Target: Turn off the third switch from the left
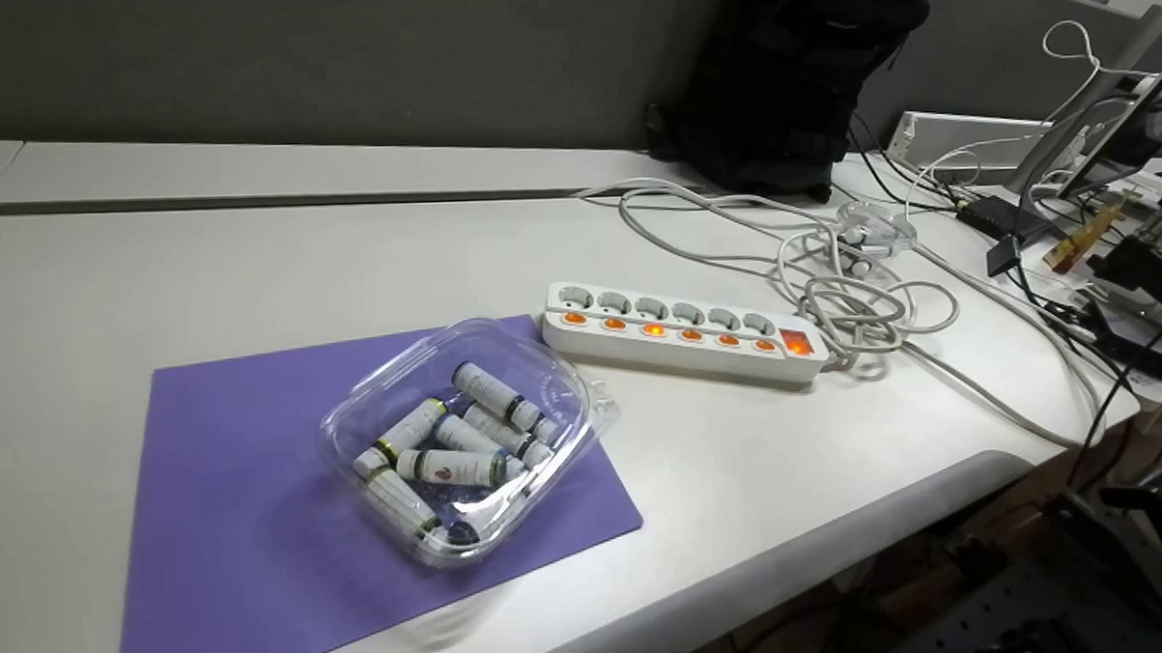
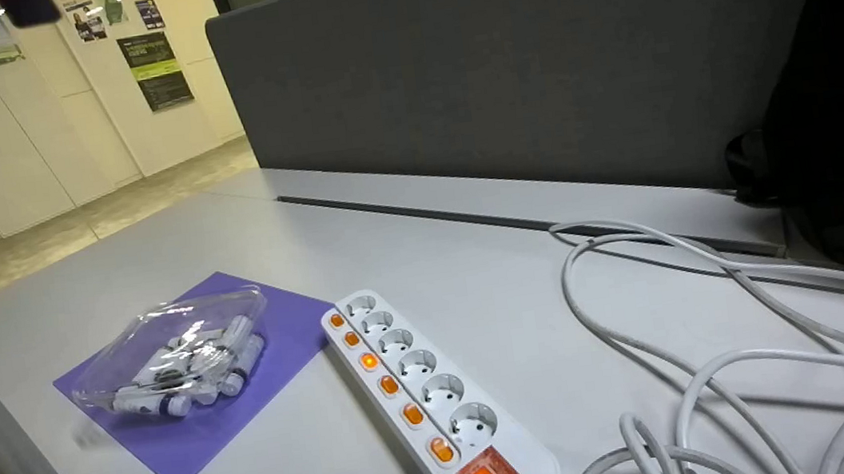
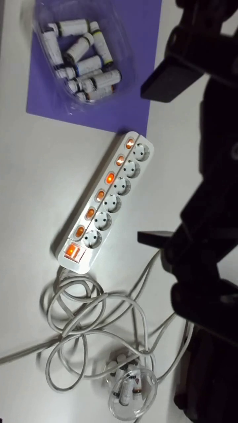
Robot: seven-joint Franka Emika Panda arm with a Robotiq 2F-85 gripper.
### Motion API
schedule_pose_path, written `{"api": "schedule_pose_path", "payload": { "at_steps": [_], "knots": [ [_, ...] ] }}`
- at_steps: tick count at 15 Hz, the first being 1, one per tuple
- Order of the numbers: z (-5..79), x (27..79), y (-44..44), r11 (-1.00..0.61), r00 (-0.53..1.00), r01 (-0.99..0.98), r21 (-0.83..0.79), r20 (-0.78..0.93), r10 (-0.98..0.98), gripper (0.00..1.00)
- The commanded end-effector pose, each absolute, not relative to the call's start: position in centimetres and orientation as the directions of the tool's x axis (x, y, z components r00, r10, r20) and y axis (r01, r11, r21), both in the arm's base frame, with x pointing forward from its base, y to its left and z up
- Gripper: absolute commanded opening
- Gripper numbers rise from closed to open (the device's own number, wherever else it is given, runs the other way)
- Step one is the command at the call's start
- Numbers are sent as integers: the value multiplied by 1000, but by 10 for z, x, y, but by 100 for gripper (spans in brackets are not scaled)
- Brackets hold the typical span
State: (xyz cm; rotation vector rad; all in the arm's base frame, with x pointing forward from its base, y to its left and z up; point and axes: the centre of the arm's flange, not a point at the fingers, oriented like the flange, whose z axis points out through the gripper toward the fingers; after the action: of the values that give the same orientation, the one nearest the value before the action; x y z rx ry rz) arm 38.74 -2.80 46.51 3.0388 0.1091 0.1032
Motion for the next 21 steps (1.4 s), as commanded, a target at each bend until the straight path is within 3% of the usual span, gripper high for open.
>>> {"api": "schedule_pose_path", "payload": {
  "at_steps": [1,4,5,6,16,21],
  "knots": [
    [430,404,-58,-995,991,-46,89,131,-35,100],
    [399,415,-79,-992,987,-97,83,139,-85,100],
    [387,418,-83,-991,986,-111,80,136,-100,75],
    [377,420,-86,-990,985,-121,78,133,-110,73],
    [292,444,-83,-975,974,-220,-20,56,-220,3],
    [278,437,-84,-978,978,-206,-20,16,-207,1]
  ]
}}
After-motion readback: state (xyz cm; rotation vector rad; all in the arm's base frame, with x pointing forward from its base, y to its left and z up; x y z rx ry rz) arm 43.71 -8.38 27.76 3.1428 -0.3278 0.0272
